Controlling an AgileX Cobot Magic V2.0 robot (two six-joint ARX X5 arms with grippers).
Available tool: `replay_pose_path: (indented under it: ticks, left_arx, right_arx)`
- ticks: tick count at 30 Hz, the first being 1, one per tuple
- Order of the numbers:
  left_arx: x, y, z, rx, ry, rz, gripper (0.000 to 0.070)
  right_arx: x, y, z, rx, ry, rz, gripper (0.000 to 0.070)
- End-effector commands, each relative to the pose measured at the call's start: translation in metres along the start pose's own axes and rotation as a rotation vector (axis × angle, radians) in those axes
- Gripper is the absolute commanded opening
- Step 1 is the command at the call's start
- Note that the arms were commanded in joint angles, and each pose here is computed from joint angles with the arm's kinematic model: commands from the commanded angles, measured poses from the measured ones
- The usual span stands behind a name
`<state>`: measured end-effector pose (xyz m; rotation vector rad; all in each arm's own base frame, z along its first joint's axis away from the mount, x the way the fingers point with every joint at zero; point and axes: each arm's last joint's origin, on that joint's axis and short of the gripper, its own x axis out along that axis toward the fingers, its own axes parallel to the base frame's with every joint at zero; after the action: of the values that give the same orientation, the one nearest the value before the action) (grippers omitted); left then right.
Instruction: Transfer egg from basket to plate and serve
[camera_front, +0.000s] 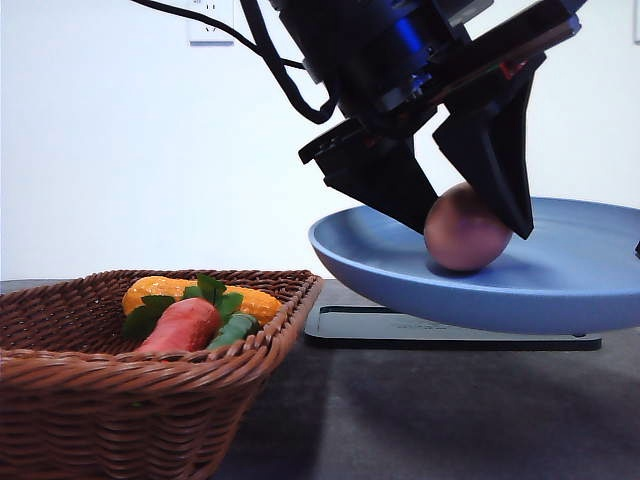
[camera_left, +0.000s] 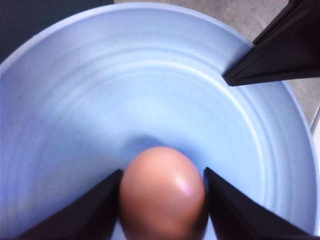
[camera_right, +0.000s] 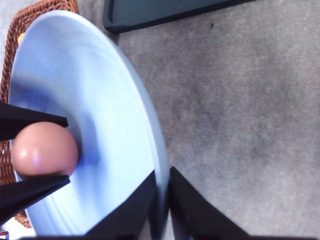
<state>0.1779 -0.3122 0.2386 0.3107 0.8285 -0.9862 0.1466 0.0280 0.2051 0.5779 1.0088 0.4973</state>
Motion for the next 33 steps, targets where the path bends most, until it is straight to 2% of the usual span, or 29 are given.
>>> replay_pose_path:
  ticks: [1,8,14,24,33]
  left_arx:
    - [0.006,-0.004,0.002,0.011,0.004,-0.009,0.0409]
    - [-0.013,-0.006,0.009,0.009,-0.045,-0.014,0.0415]
    - [-0.055,-0.001,0.017,-0.003,-0.129,0.007,0.0409]
    - [-0.159,0.018,0.015,-0.058,-0.338,0.229,0.0409]
    - [-0.244,0.025,-0.009,-0.097,-0.531,0.441,0.0409]
  right_arx:
    - [-0.002,0.004,0.004,-0.007,-0.007,0.027,0.0]
    - [0.0,0.002,0.001,0.024,0.03,0.013,0.0]
    - [0.01,-0.005,0.004,0.053,0.08,-0.005,0.0]
    - [0.038,-0.024,0.032,0.091,0.093,-0.017,0.0]
    - [0.056,-0.034,0.1,0.091,0.046,-0.036,0.0]
